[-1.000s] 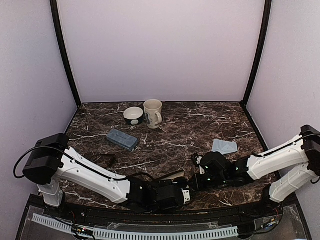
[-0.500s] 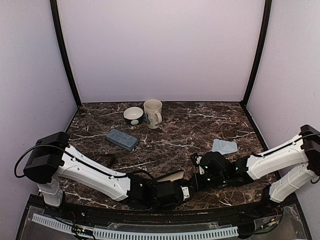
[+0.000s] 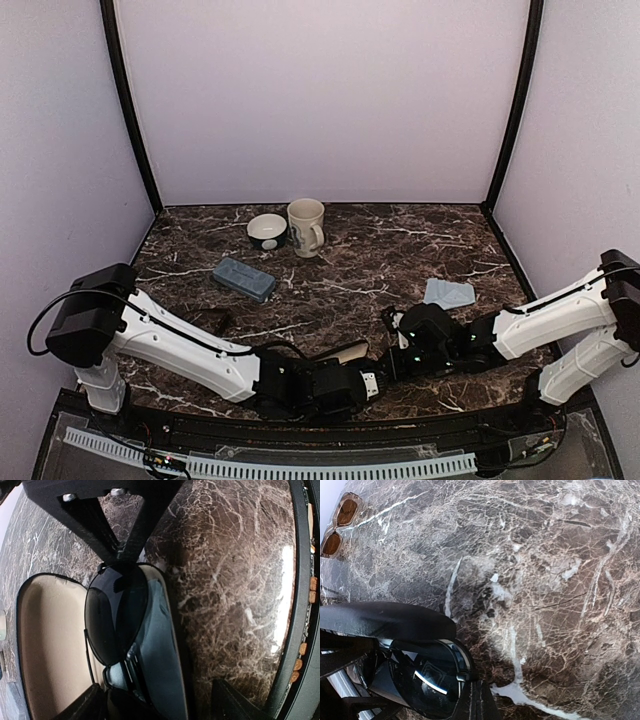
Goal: Organize the sunglasses
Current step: Adjust the sunglasses in the sunglasses case, then close the case with sunglasses at the center of the board.
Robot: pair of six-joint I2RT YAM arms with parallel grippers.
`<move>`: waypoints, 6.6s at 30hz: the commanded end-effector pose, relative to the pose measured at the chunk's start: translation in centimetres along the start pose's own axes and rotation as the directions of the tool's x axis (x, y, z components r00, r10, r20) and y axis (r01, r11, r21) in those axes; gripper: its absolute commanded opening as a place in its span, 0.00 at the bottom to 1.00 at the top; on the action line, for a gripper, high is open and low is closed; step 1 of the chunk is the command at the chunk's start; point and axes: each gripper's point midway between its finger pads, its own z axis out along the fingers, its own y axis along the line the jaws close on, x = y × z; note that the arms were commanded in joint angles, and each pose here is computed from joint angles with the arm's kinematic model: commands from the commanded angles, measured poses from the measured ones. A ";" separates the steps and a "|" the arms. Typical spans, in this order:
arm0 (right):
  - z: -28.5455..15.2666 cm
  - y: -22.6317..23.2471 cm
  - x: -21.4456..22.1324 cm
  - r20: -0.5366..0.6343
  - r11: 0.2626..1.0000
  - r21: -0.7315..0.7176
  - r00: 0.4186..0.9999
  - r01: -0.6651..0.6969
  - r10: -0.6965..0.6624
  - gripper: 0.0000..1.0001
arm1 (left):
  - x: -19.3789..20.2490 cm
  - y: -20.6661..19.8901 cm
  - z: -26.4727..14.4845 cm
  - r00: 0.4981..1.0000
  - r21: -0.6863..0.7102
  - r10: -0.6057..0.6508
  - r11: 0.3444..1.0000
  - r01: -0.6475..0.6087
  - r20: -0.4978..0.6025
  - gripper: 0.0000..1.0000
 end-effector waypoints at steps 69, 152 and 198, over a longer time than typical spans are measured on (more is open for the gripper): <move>-1.0 1.2 -0.8 0.033 0.999 0.013 0.998 0.044 -0.045 0.01 | 1.1 5.6 -4.1 0.837 0.474 -0.531 0.707 0.525 -0.134 0.33; -0.1 0.4 0.4 0.016 0.990 -0.095 0.994 -0.105 0.107 0.14 | 0.3 4.5 -3.8 0.879 0.396 -0.465 0.790 0.468 -0.111 0.33; 0.6 0.3 0.3 0.024 0.989 -0.074 0.991 -0.129 0.131 0.00 | -0.2 -1.3 -2.7 0.930 0.459 -0.336 0.810 0.365 -0.146 0.34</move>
